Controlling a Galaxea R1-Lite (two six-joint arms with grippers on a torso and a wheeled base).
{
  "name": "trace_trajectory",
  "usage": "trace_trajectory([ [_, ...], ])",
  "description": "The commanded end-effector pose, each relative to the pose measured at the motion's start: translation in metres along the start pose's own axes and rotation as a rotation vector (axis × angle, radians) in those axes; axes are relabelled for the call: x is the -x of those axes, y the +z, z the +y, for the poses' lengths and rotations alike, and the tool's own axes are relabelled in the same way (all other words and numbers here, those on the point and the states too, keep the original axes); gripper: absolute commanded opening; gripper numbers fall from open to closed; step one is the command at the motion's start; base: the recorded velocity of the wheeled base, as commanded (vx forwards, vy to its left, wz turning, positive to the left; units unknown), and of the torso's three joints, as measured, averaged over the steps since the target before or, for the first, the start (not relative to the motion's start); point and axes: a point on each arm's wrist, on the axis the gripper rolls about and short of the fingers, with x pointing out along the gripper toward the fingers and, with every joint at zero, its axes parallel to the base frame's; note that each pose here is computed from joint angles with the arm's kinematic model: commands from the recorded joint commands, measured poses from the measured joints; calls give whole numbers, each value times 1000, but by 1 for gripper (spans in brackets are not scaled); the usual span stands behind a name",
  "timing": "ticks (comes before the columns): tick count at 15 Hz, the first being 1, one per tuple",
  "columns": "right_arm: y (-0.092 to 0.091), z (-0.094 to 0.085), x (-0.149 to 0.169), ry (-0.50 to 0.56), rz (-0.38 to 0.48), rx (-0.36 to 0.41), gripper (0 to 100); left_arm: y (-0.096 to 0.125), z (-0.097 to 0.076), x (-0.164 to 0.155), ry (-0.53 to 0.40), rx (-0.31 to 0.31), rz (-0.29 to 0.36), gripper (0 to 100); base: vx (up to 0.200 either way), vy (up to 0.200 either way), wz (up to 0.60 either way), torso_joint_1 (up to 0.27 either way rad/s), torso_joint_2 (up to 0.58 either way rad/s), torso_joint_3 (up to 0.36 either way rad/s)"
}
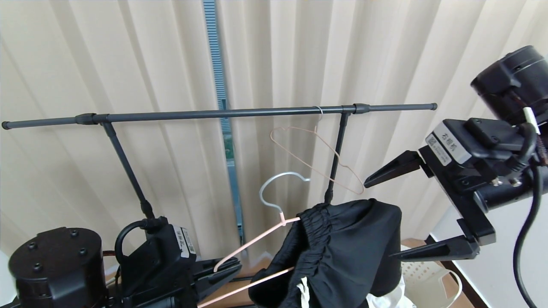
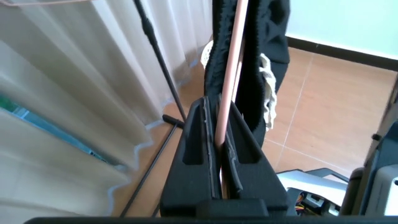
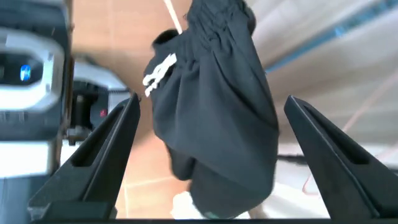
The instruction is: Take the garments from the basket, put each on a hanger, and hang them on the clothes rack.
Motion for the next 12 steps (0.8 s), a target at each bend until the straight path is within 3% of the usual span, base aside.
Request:
trace_trajectory([
  [1,-9,-24,-26,61,9,-42,100,3,-2,3,-10,-16,-21,0,0,0,0,0,0,0],
  [5,-13,-34,-41,102,-8,-72,100,4,-7,1,-37,-26,-22,0,0,0,0,0,0,0],
  [12,0,-30,-60,144,-33,-40,100,7,-6,-1,-31,-25,-31,0,0,0,0,0,0,0],
])
